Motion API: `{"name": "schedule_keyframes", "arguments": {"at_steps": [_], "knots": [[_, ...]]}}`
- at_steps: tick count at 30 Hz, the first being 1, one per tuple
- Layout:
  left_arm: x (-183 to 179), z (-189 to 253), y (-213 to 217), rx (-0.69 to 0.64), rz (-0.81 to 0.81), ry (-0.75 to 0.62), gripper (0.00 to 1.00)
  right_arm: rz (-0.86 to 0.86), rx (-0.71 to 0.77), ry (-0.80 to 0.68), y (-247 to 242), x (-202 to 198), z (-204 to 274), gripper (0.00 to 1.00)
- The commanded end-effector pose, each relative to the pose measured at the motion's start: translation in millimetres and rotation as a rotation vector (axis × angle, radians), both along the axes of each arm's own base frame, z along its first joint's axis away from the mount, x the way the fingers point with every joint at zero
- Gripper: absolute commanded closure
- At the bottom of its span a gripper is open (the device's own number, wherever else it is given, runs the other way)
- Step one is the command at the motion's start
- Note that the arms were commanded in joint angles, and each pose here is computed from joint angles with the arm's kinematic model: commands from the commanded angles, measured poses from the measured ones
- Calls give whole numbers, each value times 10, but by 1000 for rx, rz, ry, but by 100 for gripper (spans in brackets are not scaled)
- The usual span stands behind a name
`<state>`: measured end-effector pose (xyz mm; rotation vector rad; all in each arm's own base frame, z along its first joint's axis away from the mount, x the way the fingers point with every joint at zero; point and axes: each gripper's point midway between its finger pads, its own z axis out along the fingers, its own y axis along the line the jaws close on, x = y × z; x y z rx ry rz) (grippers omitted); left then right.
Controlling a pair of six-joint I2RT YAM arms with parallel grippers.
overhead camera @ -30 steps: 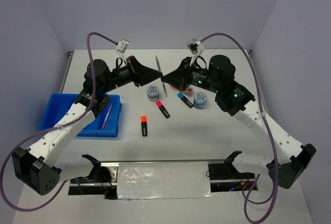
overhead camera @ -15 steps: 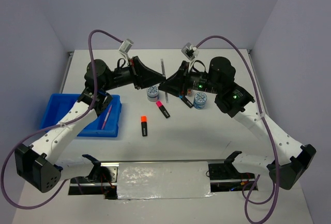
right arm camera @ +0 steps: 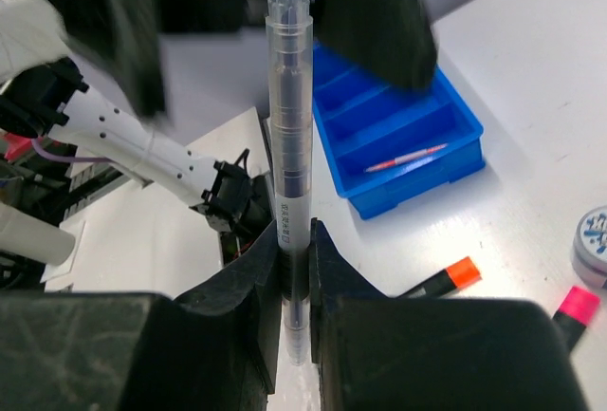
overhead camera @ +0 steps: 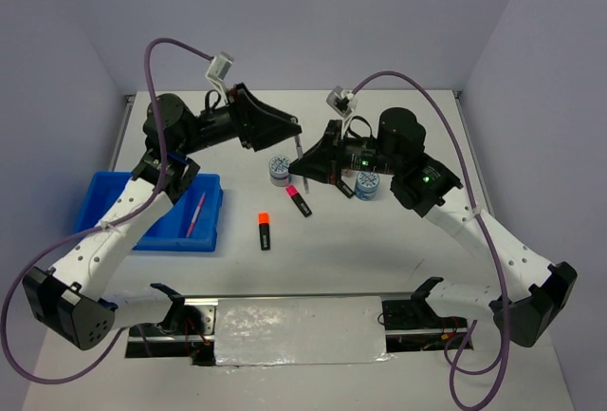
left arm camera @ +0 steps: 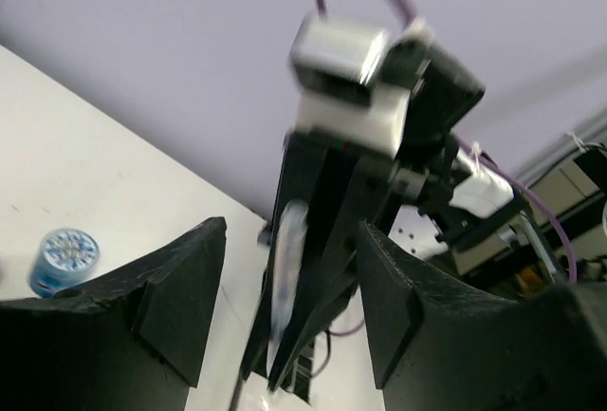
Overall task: Sort the stationery into containers
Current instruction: Close the pen cap on the pen.
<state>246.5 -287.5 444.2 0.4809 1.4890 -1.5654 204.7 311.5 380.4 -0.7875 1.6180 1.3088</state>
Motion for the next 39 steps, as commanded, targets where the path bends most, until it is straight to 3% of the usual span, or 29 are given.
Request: {"name": "schedule_keyframes", "arguments": {"at_steps": [1, 8, 20, 22, 23, 25, 26, 30, 36, 39], "knots": [[136, 387, 79, -23, 83, -110, 31, 39, 28, -26, 15, -125, 71, 100], [188, 387, -9, -40, 28, -98, 41, 28, 14, -15, 14, -145, 32, 100], [16, 179, 4, -34, -30, -68, 46, -32, -11, -18, 43, 23, 115, 100], [12, 189, 10, -36, -30, -71, 65, -38, -12, -20, 41, 40, 125, 100], [16, 166, 1, -32, -37, -62, 80, -43, -10, -21, 41, 49, 131, 100], [11, 162, -5, -25, -41, -56, 90, -50, -7, -27, 32, 62, 161, 100], [36, 153, -7, -21, -34, -57, 100, -59, -13, -25, 36, 93, 148, 100], [55, 70, -34, -2, -39, -28, 100, -64, -15, -30, 65, 152, 232, 100], [-108, -374, -222, 70, -95, 64, 100, -131, 78, -121, -39, 588, 914, 100], [-358, -668, -403, 109, -154, 110, 100, -168, 111, -190, -80, 742, 1330, 100]]}}
